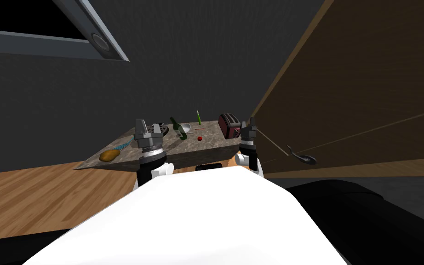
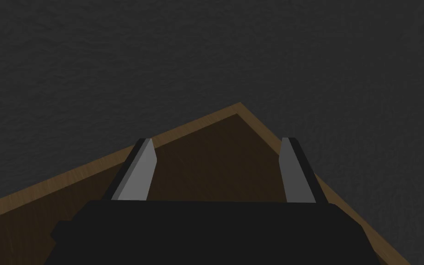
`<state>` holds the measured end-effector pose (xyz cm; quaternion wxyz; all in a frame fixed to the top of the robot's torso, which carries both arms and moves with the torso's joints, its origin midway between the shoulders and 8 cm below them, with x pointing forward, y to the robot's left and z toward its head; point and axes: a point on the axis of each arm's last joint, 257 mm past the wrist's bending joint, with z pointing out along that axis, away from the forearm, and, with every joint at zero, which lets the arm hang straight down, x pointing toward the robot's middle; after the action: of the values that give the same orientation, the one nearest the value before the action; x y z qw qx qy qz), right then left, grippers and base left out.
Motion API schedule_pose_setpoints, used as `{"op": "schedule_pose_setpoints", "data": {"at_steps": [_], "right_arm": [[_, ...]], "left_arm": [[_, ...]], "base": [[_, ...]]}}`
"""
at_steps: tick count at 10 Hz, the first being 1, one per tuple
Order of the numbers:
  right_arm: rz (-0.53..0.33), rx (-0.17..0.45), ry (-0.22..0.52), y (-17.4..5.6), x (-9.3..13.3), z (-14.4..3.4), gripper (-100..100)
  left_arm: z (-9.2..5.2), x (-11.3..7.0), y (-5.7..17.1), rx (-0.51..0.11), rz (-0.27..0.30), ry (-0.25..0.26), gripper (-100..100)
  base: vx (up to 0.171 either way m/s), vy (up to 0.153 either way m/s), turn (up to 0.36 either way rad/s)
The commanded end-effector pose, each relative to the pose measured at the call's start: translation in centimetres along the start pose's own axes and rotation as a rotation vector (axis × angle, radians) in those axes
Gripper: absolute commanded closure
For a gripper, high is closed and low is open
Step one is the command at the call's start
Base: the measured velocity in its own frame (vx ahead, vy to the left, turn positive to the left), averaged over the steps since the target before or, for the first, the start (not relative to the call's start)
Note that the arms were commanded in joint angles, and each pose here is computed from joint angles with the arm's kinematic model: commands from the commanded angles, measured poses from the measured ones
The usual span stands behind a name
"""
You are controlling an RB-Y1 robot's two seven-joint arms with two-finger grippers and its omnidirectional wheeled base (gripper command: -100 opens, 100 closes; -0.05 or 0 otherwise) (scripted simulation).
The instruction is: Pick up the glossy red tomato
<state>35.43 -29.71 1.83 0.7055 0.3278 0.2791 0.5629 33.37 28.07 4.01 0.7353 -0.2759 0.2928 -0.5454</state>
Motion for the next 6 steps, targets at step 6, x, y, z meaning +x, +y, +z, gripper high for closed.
{"op": "schedule_pose_setpoints", "data": {"at_steps": [6], "right_arm": [[0.000,0.000,0.000,0.0,0.0,0.0,0]], "left_arm": [[-0.4,1.7,4.0,-0.114,0.049,0.132,-100]], "base": [[-0.044,-0.049,-0.061]]}}
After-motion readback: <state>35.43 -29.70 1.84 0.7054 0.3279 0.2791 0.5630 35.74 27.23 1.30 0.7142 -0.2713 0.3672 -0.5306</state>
